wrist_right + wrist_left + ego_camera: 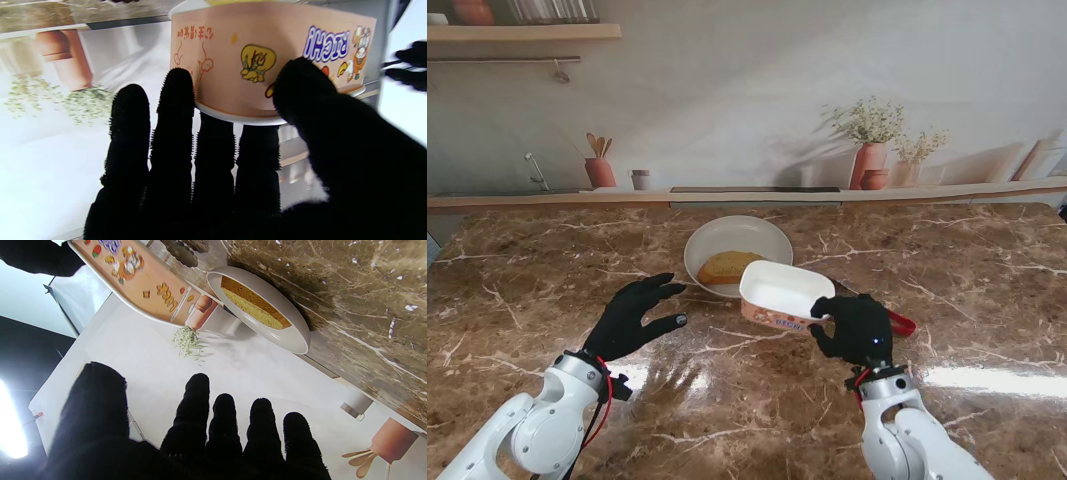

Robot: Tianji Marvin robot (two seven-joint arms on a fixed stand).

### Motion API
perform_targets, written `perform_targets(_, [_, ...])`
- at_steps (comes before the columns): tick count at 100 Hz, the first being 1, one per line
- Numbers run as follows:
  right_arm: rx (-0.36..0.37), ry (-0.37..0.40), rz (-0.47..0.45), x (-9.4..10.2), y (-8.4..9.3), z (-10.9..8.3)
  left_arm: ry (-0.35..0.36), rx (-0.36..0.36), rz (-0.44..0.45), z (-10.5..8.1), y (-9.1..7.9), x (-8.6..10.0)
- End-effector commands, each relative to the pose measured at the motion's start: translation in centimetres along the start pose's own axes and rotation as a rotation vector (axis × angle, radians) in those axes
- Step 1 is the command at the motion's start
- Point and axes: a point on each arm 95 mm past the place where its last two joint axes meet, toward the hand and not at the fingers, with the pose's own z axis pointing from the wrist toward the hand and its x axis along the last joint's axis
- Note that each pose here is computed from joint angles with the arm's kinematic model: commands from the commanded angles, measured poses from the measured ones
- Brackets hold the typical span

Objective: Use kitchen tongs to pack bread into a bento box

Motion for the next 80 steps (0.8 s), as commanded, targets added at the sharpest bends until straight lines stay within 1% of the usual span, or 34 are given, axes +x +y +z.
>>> perform_targets(1, [0.041,0.036,0.035,1.8,-0.8,-1.7,0.001,-0.004,-0.003,-0.3,0.4,0.0])
perform_targets(10, [0.049,0.089,0.04,3.1,-1.0,-2.7,0.005,-0.001,-0.001,-0.3,0.4,0.0])
perform_targets(19, [0.064,0.137,0.04,4.0,-1.5,-3.5,0.008,0.003,0.0,-0.5,0.4,0.0])
perform_targets(35, [0.118,0.182,0.045,5.0,-3.2,-4.6,0.007,0.007,0.008,-0.7,0.3,-0.1])
perform_targets(48, [0.163,0.198,0.045,5.4,-4.4,-5.2,0.008,0.006,0.02,-0.6,0.1,-0.1])
perform_targets(55, [0.184,0.2,0.027,5.4,-4.9,-5.3,0.008,0.002,0.021,-0.6,0.1,-0.1])
perform_targets(80, [0.252,0.195,0.01,5.4,-5.3,-5.6,0.005,0.001,0.019,-0.6,0.2,-0.1])
